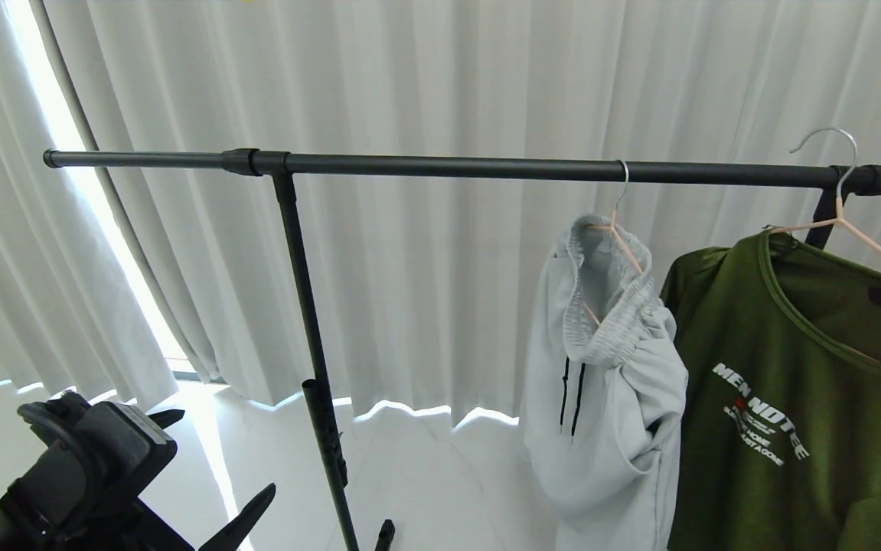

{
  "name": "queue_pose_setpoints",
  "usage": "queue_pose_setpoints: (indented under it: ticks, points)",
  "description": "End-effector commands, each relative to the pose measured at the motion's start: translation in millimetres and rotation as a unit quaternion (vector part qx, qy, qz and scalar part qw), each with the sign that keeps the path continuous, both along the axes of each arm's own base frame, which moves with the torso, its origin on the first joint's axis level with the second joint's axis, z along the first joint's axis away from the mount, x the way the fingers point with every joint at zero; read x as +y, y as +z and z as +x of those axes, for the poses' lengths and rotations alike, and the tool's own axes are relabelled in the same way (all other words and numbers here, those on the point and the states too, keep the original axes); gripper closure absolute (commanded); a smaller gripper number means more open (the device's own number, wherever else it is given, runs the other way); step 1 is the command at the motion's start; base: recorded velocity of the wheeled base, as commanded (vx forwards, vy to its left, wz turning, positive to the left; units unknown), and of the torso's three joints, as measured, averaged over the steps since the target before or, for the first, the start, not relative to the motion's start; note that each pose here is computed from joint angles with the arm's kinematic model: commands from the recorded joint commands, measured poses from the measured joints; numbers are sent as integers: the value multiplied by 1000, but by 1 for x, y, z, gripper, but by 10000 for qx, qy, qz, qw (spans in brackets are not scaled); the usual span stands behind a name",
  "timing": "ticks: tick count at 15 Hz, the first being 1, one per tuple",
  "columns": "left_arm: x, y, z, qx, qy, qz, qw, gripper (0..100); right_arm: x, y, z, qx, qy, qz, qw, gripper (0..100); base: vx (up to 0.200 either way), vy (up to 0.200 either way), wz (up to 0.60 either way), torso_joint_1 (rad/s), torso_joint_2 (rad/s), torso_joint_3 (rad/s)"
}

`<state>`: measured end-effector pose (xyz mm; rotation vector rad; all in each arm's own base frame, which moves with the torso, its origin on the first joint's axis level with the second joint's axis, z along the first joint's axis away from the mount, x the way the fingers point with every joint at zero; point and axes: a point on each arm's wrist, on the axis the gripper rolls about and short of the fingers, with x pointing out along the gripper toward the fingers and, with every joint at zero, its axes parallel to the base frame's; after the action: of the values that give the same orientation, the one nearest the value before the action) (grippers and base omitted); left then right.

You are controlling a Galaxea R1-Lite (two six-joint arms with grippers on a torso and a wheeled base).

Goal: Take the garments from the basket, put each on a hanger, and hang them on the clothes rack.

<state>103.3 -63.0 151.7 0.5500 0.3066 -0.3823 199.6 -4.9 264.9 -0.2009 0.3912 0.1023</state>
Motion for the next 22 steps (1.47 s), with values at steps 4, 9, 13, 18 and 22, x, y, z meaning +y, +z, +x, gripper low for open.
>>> queue_pose_setpoints:
  ticks: [4, 9, 13, 18, 22]
  points:
    - [0, 0, 0, -2, 0, 0, 10000, 0, -2, -3, 53, 240, -42, 37, 9997, 100, 0, 0, 0, 0, 0, 0]
    - [0, 0, 0, 0, 3, -6, 10000, 0, -2, -13, 69, 448, -37, 47, 9990, 100, 0, 0, 0, 0, 0, 0]
    - [0, 0, 0, 0, 3, -6, 10000, 0, -2, -19, 74, 547, -38, 50, 9985, 100, 0, 0, 0, 0, 0, 0]
    - [0, 0, 0, 6, 3, -2, 10000, 0, 4, -19, 75, 548, 77, 43, 9985, 100, 0, 0, 0, 0, 0, 0]
    - [0, 0, 0, 0, 3, -6, 10000, 0, 8, -18, 74, 548, 131, 37, 9984, 100, 0, 0, 0, 0, 0, 0]
